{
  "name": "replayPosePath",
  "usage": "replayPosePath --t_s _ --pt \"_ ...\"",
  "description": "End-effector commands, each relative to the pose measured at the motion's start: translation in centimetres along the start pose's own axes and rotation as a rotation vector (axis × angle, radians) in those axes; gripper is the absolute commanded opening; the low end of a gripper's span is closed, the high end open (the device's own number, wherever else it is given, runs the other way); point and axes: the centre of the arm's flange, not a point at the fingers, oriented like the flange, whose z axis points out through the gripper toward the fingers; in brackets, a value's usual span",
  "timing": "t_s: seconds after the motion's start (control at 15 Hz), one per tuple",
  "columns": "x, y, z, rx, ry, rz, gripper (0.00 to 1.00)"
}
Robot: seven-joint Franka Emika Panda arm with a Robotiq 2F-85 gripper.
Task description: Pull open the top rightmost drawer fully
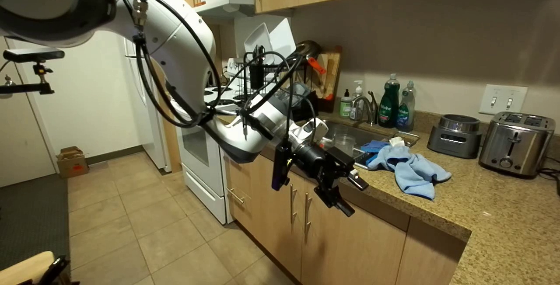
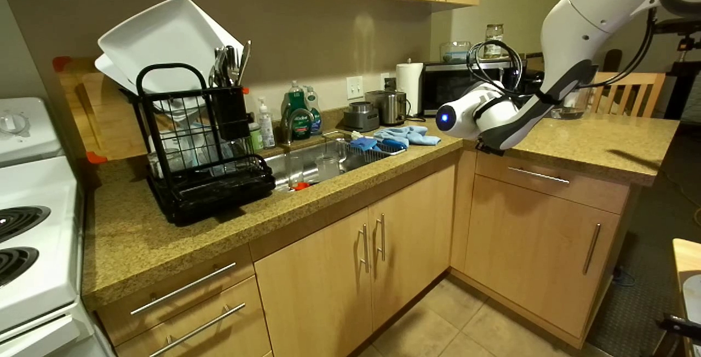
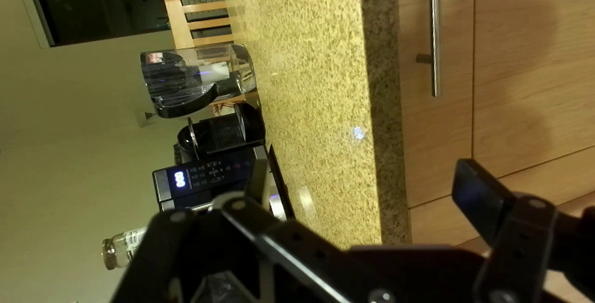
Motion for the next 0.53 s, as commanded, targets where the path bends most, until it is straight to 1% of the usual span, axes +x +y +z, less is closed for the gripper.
replayPosePath --t_s 0.0,0.27,0.47 --pt "-0.1 -0.4 -0.5 -0.004 0.001 -0.005 1.0" --pt "-0.7 -2.5 -3.0 -0.013 0.032 -0.036 1.0" --pt "-1.5 -5.3 -5.9 -0.034 0.072 -0.069 1.0"
